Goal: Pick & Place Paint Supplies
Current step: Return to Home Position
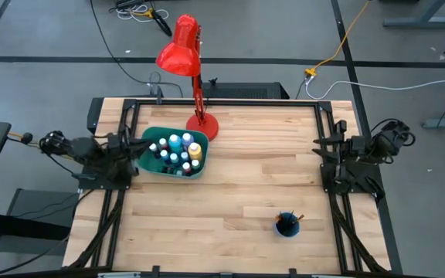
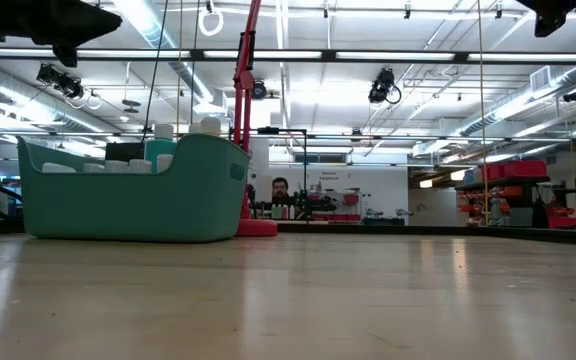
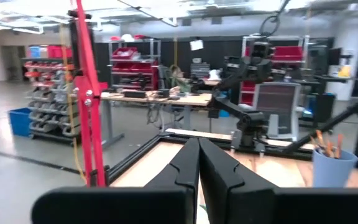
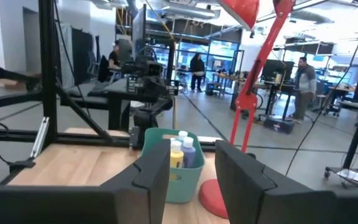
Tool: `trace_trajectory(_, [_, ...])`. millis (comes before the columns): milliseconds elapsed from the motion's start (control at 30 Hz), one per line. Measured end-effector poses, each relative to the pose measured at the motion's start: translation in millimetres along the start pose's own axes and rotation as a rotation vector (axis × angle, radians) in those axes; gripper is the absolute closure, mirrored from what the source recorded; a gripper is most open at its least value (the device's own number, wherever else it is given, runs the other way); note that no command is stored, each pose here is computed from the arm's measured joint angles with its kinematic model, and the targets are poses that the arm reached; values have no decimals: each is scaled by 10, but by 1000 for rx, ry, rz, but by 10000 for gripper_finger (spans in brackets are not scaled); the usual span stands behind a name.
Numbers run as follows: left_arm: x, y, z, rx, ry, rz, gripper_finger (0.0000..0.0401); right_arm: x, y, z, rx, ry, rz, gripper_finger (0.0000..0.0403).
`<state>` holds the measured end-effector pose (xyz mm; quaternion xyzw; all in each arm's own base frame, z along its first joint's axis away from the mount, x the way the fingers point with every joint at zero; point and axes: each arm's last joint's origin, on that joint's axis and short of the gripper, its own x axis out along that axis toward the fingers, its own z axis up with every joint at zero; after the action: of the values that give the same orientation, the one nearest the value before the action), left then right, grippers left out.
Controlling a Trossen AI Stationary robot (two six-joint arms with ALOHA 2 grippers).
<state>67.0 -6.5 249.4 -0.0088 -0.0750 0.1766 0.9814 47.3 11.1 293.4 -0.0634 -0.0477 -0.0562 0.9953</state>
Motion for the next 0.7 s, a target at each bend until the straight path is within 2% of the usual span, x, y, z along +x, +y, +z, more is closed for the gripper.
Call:
trace_trajectory(233, [-26, 4, -23, 36, 9, -61, 383, 34, 73, -171, 23, -15, 6, 270])
trace_trajectory(533, [-33, -63, -12, 71, -22, -284, 383, 49, 109, -263, 46, -8, 9, 270])
trace_trajectory(700, [-22, -79, -15, 92, -20, -299, 383, 51, 112, -264, 58, -11, 14, 270])
